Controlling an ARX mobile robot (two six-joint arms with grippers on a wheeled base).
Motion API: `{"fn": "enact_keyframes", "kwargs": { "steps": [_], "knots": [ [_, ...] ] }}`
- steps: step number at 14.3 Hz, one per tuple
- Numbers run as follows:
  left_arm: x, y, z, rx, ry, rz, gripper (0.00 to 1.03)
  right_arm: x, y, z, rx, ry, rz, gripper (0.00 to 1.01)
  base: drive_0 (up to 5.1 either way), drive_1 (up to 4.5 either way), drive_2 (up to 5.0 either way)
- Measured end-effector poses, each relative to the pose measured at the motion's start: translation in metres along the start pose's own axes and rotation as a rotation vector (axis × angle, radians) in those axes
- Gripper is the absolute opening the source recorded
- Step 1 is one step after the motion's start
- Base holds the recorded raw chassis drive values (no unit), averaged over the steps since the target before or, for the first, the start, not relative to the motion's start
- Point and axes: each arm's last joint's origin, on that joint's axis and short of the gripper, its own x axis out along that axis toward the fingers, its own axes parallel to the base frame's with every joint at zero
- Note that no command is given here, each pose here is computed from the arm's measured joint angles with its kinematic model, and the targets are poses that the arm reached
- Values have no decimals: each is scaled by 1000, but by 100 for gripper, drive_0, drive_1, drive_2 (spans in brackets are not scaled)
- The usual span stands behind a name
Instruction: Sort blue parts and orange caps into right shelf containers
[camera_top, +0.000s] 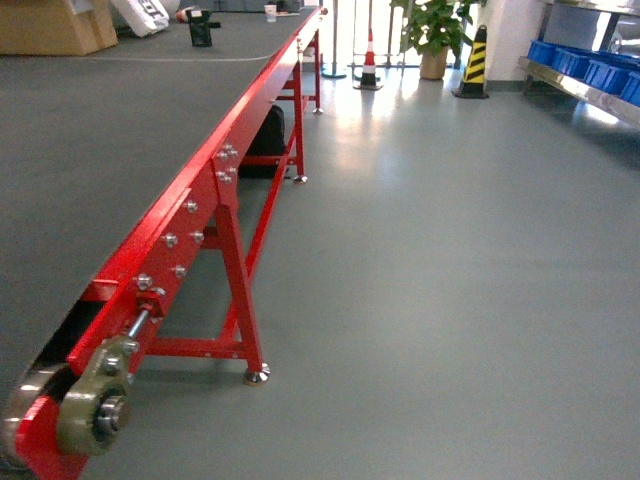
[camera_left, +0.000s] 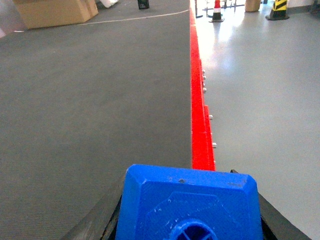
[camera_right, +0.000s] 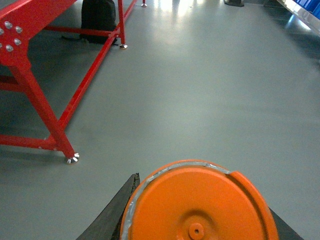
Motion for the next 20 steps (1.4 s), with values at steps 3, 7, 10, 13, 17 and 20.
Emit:
{"fn": "enact_keyframes", "kwargs": {
  "steps": [3,7,10,13,17,20],
  "knots": [
    [0,0,0,0,2,0,45,0,0,0,0,3,0,44,507,-238,-238],
    [0,0,0,0,2,0,45,0,0,0,0,-3,-1,44,511,-235,-235],
    [0,0,0,0,0,0,45,0,0,0,0,2,0,44,512,-233,-233],
    [0,0,0,0,-1,0,45,0,0,0,0,-1,-1,44,512,-233,-233],
    [0,0,0,0,-2,0,45,0,0,0,0,0,0,44,512,-233,-233],
    [0,0,0,0,-1,-1,45,0,0,0,0,-1,-3,44,512,-233,-233]
  ]
}}
